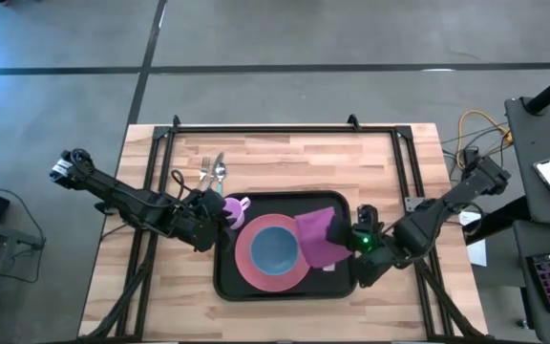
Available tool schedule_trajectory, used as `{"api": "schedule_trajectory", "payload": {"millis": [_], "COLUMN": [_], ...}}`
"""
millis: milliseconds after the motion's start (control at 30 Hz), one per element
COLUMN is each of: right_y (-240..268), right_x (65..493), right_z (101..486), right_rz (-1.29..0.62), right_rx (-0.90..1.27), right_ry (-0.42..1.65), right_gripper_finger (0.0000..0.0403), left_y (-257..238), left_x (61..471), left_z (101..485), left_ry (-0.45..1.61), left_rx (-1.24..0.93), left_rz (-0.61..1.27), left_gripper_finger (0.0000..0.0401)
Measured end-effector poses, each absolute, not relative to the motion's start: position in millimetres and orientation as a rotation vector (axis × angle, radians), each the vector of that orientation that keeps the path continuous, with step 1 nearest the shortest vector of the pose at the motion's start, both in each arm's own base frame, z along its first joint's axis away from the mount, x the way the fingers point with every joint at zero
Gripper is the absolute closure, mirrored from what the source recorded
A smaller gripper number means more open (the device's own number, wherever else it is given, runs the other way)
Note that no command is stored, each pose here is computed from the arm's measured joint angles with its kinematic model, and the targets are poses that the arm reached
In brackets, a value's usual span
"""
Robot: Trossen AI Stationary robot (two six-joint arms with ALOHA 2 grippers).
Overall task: Set up tray
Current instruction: Put the purple napkin to the right of the pink plate on the black tray
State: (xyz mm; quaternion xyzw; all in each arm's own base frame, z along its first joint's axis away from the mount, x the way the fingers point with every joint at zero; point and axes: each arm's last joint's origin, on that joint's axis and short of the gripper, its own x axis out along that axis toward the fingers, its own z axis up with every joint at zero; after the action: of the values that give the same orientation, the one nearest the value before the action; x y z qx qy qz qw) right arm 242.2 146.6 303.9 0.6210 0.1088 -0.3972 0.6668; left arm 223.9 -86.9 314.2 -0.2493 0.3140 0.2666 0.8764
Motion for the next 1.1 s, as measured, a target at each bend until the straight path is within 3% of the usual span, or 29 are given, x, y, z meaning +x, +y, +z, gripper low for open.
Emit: {"api": "schedule_trajectory", "payload": {"millis": [467,600,933,1100], "right_y": [154,143,103,85], "right_x": [251,246,219,214], "right_z": [258,243,163,157], "right_rz": [-0.952,-1.011,-1.243,-1.296], "right_rx": [1.407,1.360,1.257,1.259], "right_ry": [0.353,0.373,0.522,0.475], "right_gripper_finger": [0.0392,0.0391,0.0390,0.0390], "left_y": [-88,-88,-88,-88], "left_x": [224,224,224,224], "left_z": [314,313,313,313], "left_ry": [0.682,0.689,0.690,0.690], "left_rx": [-0.534,-0.538,-0.539,-0.538], "left_rz": [0.534,0.527,0.527,0.528], "left_gripper_finger": [0.0299,0.0299,0.0299,0.0299]}}
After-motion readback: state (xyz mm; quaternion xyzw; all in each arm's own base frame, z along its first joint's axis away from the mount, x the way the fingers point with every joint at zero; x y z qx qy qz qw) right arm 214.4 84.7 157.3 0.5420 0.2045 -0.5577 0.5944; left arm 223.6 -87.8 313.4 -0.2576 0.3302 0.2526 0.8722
